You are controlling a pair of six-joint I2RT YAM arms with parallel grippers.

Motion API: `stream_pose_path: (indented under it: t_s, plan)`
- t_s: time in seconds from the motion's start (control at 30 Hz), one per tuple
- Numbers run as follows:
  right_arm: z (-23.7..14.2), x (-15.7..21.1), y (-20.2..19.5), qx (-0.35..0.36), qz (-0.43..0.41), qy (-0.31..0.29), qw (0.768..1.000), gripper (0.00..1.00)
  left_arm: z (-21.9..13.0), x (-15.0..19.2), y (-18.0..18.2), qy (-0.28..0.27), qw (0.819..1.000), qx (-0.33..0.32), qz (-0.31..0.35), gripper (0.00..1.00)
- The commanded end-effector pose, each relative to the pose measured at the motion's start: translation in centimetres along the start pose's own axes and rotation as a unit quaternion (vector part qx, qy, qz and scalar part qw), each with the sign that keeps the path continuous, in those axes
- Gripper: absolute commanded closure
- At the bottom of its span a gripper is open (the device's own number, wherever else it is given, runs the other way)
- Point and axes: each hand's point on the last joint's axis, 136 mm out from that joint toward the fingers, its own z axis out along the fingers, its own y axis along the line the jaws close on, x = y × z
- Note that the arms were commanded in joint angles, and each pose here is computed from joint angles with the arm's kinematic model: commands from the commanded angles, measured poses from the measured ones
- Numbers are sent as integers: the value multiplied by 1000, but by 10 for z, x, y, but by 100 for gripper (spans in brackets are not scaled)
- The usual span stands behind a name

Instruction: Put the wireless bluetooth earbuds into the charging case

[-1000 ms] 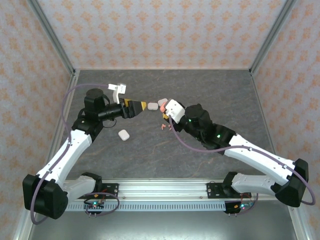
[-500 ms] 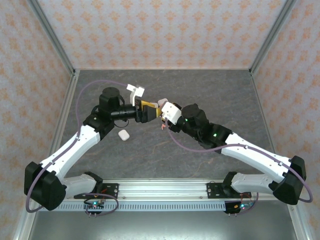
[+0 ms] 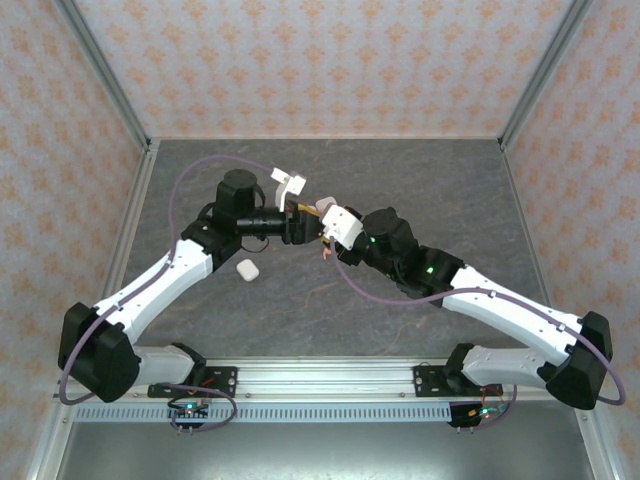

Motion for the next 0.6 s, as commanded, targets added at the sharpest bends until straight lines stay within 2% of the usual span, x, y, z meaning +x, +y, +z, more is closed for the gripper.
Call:
stream_pose_path:
  t_s: [0.0, 0.3, 0.57]
  plan:
    - [-3, -15, -8, 11, 7, -22, 1000, 60, 1, 0, -17, 22, 999, 26, 28, 44]
    - [-1, -11, -10, 22, 6, -16, 1000, 60, 1, 12, -15, 53, 998, 22, 36, 57]
    - [-1, -9, -13, 29, 10, -11, 999, 59, 3, 18, -8, 72, 997, 13, 33, 73]
